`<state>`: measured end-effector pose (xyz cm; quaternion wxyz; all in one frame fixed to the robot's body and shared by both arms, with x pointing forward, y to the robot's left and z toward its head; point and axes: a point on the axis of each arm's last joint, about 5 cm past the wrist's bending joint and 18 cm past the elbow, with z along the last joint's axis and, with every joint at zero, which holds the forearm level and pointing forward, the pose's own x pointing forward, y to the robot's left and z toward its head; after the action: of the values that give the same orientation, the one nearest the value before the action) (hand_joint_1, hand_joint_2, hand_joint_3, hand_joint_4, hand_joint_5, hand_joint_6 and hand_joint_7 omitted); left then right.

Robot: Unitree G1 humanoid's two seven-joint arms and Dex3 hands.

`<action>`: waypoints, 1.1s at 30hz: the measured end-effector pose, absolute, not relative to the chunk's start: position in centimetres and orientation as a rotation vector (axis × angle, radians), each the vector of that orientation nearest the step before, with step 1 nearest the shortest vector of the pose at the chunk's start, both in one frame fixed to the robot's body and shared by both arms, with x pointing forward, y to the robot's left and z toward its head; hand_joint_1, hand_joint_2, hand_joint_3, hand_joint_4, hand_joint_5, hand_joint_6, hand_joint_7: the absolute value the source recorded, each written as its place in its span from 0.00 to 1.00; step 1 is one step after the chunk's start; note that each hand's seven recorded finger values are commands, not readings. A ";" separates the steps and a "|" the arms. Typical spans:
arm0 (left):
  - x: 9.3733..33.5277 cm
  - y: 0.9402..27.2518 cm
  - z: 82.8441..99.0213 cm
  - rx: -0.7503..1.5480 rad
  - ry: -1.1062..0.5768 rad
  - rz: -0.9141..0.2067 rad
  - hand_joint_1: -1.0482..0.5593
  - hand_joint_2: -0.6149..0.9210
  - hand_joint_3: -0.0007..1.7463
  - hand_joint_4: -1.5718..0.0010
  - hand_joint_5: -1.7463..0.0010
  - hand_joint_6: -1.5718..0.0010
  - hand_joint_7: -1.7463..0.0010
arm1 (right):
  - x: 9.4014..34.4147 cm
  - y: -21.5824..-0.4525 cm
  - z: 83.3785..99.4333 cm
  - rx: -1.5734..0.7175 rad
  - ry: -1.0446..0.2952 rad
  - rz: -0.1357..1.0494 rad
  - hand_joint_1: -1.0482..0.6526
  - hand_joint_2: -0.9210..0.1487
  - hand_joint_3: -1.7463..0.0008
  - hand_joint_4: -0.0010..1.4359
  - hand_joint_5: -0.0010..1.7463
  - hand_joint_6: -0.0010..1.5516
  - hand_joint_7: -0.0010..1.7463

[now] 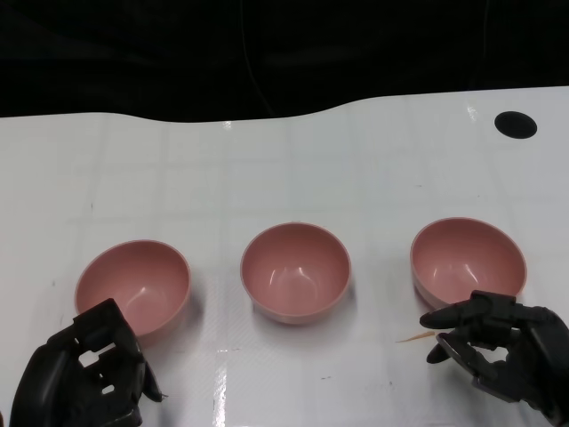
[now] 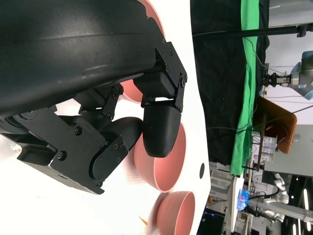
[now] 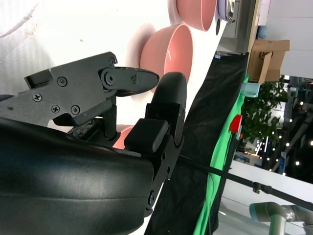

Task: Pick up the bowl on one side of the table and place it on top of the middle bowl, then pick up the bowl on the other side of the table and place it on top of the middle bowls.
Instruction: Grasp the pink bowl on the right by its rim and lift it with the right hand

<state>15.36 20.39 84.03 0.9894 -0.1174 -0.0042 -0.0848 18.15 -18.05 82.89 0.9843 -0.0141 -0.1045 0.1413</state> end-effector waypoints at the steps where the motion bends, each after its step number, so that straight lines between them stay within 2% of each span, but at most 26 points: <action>1: 15.4 20.4 84.0 -0.236 -0.008 -0.170 0.61 0.74 0.75 0.49 0.00 0.54 0.04 | 18.2 -18.0 82.8 -0.029 -0.216 0.284 0.37 0.00 0.91 0.59 0.39 0.63 0.09; 2: 15.4 20.4 84.0 -0.235 -0.008 -0.170 0.61 0.74 0.75 0.49 0.00 0.54 0.04 | 18.2 -18.0 82.8 -0.030 -0.222 0.284 0.37 0.00 0.91 0.59 0.38 0.63 0.08; 4: 15.4 20.4 84.0 -0.235 -0.008 -0.171 0.61 0.75 0.75 0.49 0.00 0.54 0.04 | 18.2 -18.0 82.8 -0.035 -0.240 0.285 0.34 0.00 0.90 0.59 0.26 0.62 0.04; 6: 15.4 20.4 84.0 -0.236 -0.008 -0.171 0.61 0.75 0.75 0.49 0.00 0.54 0.03 | 18.4 -17.9 82.8 -0.042 -0.267 0.285 0.31 0.00 0.89 0.59 0.21 0.60 0.02; 17: 15.2 20.3 84.0 -0.240 -0.002 -0.162 0.62 0.76 0.73 0.49 0.00 0.54 0.04 | 18.8 -17.9 83.5 -0.076 -0.339 0.282 0.26 0.00 0.86 0.57 0.11 0.55 0.00; 24: 15.2 20.4 84.0 -0.245 0.005 -0.161 0.62 0.75 0.73 0.49 0.00 0.55 0.03 | 19.1 -18.1 86.2 -0.208 -0.461 0.270 0.20 0.00 0.84 0.52 0.05 0.45 0.00; 28: 15.2 20.5 84.0 -0.252 0.002 -0.157 0.61 0.76 0.72 0.49 0.00 0.55 0.03 | 18.9 -18.3 87.1 -0.232 -0.459 0.266 0.17 0.00 0.85 0.45 0.02 0.39 0.00; 33: 15.2 20.5 84.0 -0.248 0.004 -0.156 0.61 0.76 0.71 0.49 0.00 0.55 0.02 | 19.0 -18.5 89.0 -0.286 -0.474 0.239 0.13 0.00 0.87 0.36 0.00 0.32 0.00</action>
<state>15.18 20.54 84.04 0.9893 -0.1238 0.0020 -0.0777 19.00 -18.50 88.97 0.9549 -0.1410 -0.2334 0.1176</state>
